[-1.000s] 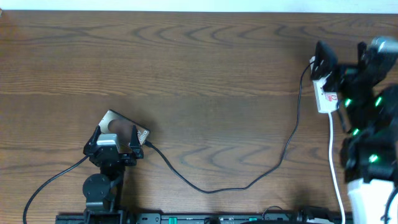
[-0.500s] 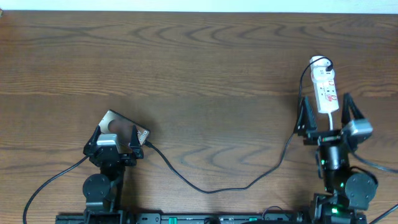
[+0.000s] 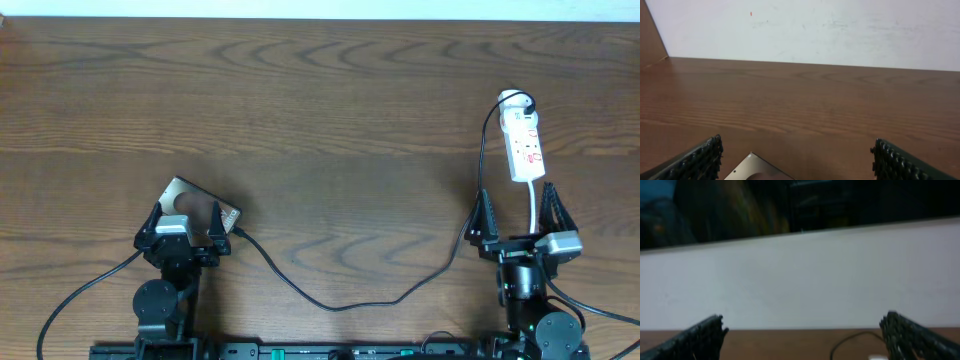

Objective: Plug charger to phone and switch on socket

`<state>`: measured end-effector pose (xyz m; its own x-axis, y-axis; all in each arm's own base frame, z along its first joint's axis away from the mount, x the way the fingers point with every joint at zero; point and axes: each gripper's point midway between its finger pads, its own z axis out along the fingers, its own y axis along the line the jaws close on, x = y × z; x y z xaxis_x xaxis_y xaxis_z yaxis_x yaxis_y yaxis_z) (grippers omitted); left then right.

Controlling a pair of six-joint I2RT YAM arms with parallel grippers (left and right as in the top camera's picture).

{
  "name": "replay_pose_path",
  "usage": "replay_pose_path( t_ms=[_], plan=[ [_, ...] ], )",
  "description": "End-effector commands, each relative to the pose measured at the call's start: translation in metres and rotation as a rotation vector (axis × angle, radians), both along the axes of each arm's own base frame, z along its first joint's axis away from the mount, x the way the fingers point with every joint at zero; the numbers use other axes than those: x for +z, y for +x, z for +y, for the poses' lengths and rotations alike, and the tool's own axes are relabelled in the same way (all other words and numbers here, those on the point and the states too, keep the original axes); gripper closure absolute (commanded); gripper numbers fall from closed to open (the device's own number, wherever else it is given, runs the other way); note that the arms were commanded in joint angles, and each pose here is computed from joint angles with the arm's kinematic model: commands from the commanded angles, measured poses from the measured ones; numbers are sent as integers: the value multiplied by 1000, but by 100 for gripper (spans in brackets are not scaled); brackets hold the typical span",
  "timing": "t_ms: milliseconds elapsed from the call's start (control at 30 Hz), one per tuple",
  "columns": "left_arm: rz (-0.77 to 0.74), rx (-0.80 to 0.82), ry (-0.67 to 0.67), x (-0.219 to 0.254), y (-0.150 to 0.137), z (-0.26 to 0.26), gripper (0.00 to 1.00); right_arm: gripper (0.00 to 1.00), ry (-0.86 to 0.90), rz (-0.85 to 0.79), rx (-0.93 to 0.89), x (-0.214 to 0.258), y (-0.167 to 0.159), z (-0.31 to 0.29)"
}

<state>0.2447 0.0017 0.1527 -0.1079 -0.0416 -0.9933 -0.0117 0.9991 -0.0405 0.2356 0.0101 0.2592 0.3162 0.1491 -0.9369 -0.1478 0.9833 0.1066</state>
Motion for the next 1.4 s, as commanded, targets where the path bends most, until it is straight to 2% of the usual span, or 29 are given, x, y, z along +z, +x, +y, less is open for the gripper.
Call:
replay_pose_path(
  t_ms=[0, 200, 400, 533, 867, 1133, 1367],
  plan=[
    [43, 0, -5, -15, -1, 0, 6, 1, 1, -29, -38, 4, -6, -4],
    [43, 0, -5, -15, -1, 0, 6, 1, 20, 58, -63, -16, 1, -8],
    [43, 0, -5, -15, -1, 0, 7, 1, 40, 270, -116, -67, 11, -16],
    [43, 0, -5, -15, -1, 0, 6, 1, 121, 414, -199, -102, 10, -31],
    [43, 0, -5, -15, -1, 0, 6, 1, 69, 410, -216, -102, 9, -33],
    [43, 0, -5, -15, -1, 0, 6, 1, -77, 416, -188, -103, 10, -25],
    [43, 0, -5, -15, -1, 0, 6, 1, -130, 414, -153, -104, 10, -16]
  ],
)
